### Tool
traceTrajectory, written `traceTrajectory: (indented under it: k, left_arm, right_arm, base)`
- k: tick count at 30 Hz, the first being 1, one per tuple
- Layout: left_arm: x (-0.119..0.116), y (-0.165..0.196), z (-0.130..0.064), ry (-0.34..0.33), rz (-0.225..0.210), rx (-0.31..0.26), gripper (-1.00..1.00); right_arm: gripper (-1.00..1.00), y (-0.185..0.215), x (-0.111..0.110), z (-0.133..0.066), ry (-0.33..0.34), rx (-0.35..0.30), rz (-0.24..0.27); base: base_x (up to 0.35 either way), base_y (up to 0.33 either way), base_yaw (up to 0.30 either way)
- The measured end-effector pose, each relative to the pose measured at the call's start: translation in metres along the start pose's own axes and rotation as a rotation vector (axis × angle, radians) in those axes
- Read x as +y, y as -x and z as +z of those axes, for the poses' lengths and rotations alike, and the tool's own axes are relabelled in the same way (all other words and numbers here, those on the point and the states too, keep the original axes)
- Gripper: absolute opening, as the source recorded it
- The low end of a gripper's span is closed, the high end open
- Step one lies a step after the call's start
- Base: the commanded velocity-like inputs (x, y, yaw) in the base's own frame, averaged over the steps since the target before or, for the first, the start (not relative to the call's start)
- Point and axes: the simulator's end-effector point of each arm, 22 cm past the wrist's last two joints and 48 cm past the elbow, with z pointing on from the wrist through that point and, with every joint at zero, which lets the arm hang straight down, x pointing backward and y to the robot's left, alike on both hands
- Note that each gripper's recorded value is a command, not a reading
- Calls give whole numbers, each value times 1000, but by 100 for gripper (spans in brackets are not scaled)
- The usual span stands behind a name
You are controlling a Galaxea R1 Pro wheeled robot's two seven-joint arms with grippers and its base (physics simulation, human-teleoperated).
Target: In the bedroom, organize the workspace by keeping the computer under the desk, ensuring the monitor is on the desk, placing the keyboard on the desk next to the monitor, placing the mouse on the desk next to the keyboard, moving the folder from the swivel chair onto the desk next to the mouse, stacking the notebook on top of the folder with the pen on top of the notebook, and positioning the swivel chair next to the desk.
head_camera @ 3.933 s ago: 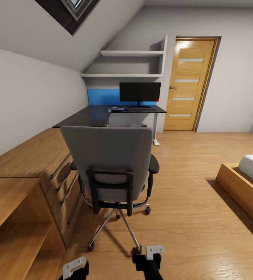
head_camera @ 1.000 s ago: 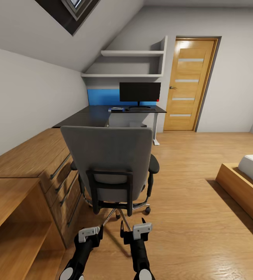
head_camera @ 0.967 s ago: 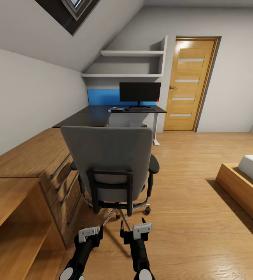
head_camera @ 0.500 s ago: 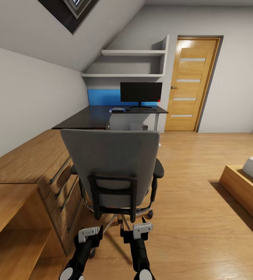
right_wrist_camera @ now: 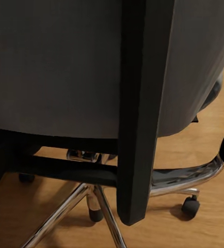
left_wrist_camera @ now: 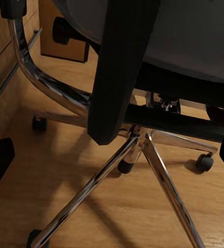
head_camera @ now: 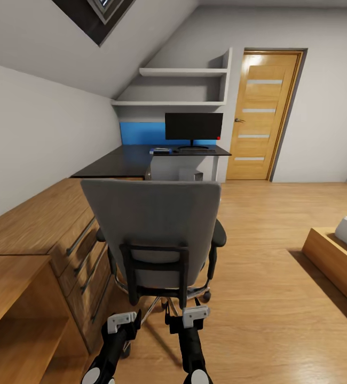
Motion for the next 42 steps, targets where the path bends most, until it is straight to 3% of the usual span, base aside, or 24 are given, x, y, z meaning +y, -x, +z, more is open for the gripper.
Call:
traceTrajectory:
  k: [20, 32, 42]
  left_arm:
    - [-4, -1, 0, -5, 1, 5, 100]
    - [-10, 26, 2, -13, -10, -54, 100]
    - [-10, 30, 2, -12, -16, -63, 100]
  right_arm:
    - [100, 0, -2, 0, -8, -1, 3]
    - [100, -1, -2, 0, -9, 0, 2]
    - [100, -1, -3, 0, -10, 1, 1]
  base:
    - [7, 0, 0]
    - [0, 0, 0]
    - [0, 0, 0]
